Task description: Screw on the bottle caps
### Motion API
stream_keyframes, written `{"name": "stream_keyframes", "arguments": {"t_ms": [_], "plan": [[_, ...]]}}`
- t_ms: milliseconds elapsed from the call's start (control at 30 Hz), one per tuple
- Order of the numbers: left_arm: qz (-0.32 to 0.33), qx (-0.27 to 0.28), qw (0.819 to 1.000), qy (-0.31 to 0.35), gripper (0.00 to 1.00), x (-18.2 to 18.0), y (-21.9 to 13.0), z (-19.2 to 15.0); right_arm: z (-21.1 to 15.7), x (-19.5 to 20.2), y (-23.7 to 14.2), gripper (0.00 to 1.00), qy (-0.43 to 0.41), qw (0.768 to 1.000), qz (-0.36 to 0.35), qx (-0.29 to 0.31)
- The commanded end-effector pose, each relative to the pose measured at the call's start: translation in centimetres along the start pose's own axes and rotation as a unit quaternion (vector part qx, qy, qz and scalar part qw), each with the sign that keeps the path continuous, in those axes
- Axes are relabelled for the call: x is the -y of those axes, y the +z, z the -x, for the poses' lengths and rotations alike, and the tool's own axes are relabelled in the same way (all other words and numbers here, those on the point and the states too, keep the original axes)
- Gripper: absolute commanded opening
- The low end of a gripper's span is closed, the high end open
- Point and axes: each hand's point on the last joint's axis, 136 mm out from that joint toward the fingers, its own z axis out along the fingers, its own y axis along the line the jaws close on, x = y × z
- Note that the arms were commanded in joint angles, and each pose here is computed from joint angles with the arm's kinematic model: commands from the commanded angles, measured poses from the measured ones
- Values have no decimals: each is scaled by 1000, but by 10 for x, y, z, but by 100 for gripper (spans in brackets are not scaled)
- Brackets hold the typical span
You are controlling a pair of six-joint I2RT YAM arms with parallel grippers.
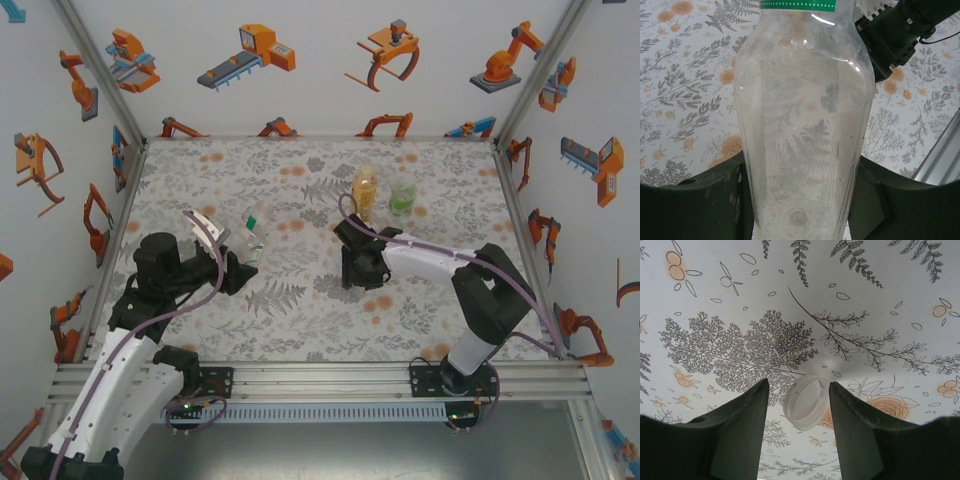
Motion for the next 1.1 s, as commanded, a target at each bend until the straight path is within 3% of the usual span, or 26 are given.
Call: {"name": "stream_keyframes", "arguments": {"t_ms": [0,533,767,1067], "plan": [[-13,11,1000,15,0,4,0,5,2,-5,-1,50,3,1000,2,-1],[-17,6,1000,13,1,5,1,3,-9,-3,9,43,24,999,5,-20],[-20,5,1000,12,2,6,2,3,-12,-2,10,33,32,999,4,-22],[-19,2,1000,10,5,5,3,1,-1,-24,0,24,53,997,63,-7]]}}
